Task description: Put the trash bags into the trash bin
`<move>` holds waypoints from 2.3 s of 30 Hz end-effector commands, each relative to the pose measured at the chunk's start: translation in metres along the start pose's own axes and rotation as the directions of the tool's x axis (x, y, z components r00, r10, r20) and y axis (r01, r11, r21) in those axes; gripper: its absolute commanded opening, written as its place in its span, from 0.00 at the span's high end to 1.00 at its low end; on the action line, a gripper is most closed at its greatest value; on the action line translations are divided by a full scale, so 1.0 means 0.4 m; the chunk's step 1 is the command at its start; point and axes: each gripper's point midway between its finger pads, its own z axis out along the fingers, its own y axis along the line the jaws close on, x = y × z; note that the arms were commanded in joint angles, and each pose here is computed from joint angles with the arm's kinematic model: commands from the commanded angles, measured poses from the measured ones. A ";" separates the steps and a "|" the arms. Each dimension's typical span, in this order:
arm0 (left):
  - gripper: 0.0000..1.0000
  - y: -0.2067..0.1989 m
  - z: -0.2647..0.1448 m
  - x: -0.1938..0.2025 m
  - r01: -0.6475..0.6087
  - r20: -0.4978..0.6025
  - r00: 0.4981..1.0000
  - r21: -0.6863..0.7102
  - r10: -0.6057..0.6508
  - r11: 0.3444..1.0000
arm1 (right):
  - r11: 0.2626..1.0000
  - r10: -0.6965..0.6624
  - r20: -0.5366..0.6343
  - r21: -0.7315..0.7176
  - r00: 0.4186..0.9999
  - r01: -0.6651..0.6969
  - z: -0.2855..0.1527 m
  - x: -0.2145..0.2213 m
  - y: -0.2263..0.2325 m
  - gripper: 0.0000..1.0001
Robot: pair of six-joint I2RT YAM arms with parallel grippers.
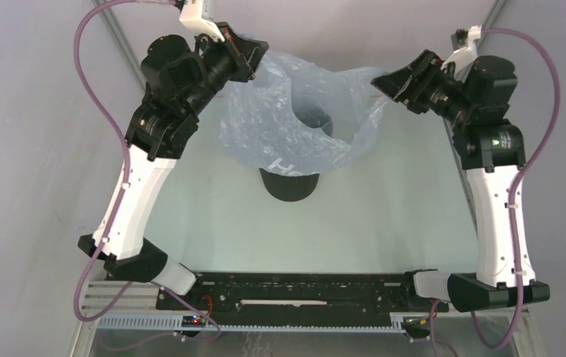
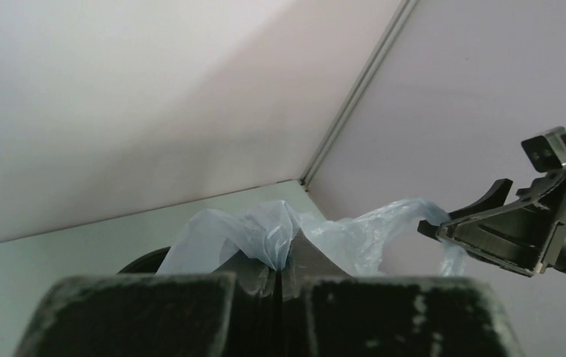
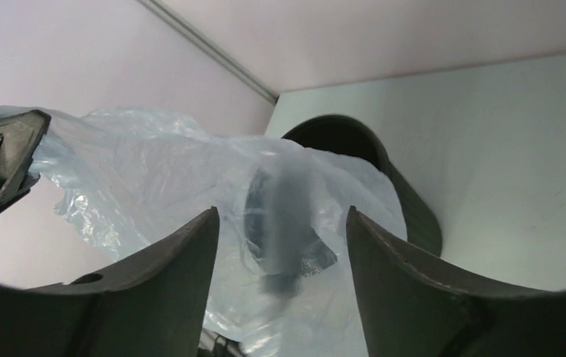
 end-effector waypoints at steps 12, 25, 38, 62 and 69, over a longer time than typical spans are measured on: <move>1.00 -0.121 -0.023 -0.116 0.219 0.035 0.972 0.248 -0.234 0.944 | 0.953 -0.297 0.117 -0.025 0.948 0.302 -0.067 -0.091 0.210 0.20; 1.00 -0.144 -0.005 -0.108 0.280 -0.013 0.957 0.321 -0.291 0.905 | 0.924 -0.382 -0.130 -0.063 0.915 0.377 0.277 0.197 0.181 0.67; 1.00 -0.217 0.070 -0.066 0.444 -0.188 0.895 0.482 -0.406 0.756 | 0.862 -0.489 -0.271 -0.004 0.829 0.507 0.488 0.401 0.019 0.63; 1.00 -0.133 0.116 -0.107 0.522 -0.201 0.844 0.526 -0.498 0.671 | 0.906 -0.390 -0.192 -0.255 0.901 0.338 0.442 0.362 0.168 0.52; 1.00 -0.137 0.129 -0.086 0.558 -0.255 0.822 0.537 -0.509 0.633 | 0.905 -0.390 -0.333 -0.309 0.859 0.291 0.507 0.493 0.122 0.69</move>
